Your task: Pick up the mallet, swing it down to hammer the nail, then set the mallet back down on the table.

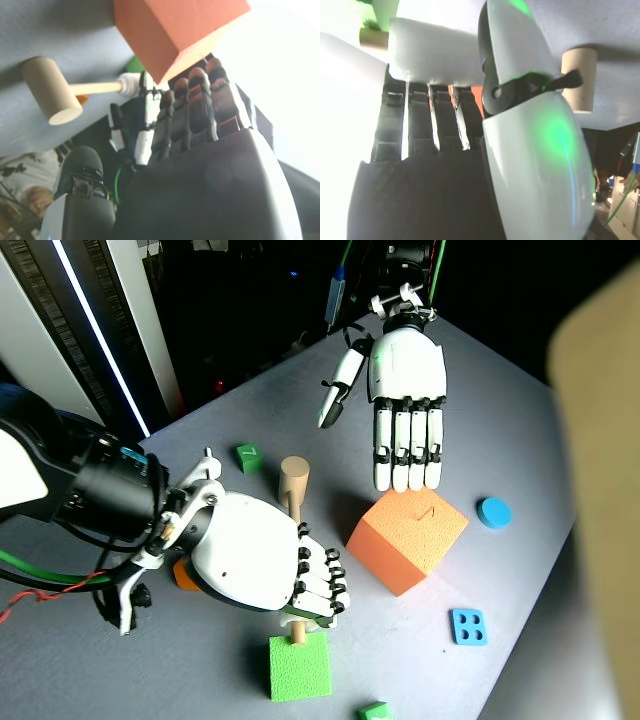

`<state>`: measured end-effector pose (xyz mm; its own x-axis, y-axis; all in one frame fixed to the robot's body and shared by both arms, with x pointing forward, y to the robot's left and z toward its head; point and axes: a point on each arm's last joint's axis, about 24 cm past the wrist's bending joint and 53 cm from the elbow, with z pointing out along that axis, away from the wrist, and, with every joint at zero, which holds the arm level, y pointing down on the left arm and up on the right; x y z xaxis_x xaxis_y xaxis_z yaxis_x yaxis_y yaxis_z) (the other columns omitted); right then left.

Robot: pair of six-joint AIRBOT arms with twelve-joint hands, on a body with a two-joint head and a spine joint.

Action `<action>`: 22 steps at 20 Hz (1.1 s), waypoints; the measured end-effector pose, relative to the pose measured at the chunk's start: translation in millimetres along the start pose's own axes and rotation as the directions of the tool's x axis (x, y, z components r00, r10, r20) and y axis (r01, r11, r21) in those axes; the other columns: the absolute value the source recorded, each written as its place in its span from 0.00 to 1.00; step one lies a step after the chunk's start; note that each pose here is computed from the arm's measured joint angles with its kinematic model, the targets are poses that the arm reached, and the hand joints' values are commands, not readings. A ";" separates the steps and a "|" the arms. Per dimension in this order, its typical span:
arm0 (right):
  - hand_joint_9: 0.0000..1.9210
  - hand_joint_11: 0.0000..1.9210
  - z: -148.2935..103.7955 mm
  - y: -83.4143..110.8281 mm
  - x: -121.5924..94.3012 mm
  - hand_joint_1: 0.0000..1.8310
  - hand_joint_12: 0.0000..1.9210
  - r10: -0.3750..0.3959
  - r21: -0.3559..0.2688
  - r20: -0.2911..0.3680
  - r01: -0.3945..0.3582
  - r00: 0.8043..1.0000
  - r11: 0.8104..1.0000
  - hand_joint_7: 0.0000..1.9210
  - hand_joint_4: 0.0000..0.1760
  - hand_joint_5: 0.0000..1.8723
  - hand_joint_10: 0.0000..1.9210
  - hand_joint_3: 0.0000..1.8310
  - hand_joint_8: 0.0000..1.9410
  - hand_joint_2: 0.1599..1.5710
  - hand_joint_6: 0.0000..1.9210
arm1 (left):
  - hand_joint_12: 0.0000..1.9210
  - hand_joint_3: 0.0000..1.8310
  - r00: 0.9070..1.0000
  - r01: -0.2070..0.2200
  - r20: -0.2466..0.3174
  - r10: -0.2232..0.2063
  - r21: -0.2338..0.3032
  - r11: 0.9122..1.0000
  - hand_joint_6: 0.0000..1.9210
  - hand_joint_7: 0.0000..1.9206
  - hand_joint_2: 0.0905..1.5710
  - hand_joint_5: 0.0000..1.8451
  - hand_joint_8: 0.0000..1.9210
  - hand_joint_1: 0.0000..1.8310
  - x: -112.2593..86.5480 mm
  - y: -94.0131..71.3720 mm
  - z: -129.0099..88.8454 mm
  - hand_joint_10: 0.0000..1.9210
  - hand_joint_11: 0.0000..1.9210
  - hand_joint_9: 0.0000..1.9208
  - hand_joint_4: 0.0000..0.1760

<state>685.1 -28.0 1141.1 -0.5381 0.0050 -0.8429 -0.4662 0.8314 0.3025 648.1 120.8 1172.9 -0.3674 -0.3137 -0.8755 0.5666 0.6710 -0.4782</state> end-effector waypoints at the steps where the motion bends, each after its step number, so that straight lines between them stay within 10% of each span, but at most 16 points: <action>1: 0.05 0.00 3.4 0.5 2.4 0.75 0.33 0.001 0.001 -0.007 -0.001 1.000 1.000 0.07 0.00 0.11 0.01 0.00 0.00 0.59 0.00 | 0.09 0.00 1.000 0.001 0.001 -0.001 0.001 1.000 0.00 0.05 0.77 0.06 0.00 0.00 0.3 0.4 1.2 0.00 0.03 0.06 0.00; 22: 0.07 0.00 43.6 5.2 17.1 0.74 0.36 -0.004 -0.011 -0.028 0.004 1.000 1.000 0.09 0.00 0.11 0.00 0.00 0.00 0.60 0.00 | 0.10 0.00 1.000 0.019 0.019 -0.019 -0.022 1.000 0.00 0.05 0.77 0.06 0.00 0.00 0.1 11.9 8.0 0.00 0.02 0.05 0.00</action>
<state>704.1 0.6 1108.8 -0.5555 -0.0137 -0.8314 -0.4759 0.8251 0.3044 660.8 123.4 1166.6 -0.3635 -0.3391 -0.8677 0.5432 0.6795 -0.4932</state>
